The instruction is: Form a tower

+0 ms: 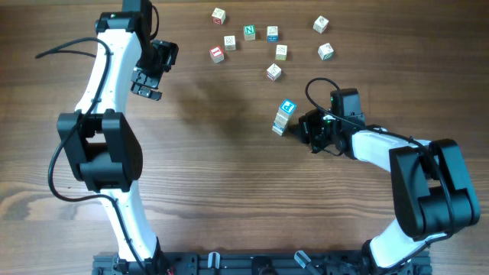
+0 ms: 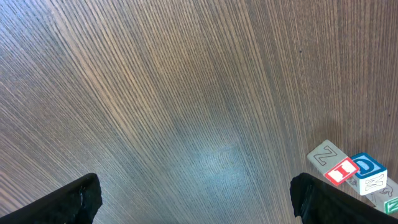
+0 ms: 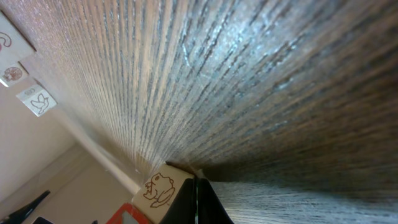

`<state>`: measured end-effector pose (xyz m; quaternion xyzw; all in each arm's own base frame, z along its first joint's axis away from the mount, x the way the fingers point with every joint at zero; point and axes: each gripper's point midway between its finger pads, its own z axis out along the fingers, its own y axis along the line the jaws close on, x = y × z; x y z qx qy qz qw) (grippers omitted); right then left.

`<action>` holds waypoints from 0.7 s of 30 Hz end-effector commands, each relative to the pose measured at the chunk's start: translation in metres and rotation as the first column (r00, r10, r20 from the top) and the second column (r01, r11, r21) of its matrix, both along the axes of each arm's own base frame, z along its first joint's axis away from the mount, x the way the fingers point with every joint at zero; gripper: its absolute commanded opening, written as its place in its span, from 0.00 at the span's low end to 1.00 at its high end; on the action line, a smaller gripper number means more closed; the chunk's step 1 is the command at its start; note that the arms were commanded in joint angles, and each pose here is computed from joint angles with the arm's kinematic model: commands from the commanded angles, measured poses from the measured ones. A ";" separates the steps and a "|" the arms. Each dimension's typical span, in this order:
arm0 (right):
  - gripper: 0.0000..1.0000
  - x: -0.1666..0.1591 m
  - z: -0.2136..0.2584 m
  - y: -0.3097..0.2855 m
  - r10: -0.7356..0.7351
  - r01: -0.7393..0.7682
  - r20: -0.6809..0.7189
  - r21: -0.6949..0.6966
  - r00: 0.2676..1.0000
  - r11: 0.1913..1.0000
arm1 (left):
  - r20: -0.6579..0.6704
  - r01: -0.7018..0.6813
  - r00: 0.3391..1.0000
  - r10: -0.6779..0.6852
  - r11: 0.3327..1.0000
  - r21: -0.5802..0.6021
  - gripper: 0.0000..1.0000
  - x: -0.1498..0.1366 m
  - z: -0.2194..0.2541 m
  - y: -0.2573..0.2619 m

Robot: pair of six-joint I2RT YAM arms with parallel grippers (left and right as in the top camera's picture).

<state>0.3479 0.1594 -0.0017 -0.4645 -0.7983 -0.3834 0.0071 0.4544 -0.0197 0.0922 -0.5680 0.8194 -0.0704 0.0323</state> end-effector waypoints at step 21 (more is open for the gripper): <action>0.04 -0.004 -0.008 0.010 -0.003 0.005 -0.024 0.063 1.000 0.998 | 0.024 0.007 1.000 -0.007 1.000 0.009 1.00 -0.001 0.011 0.003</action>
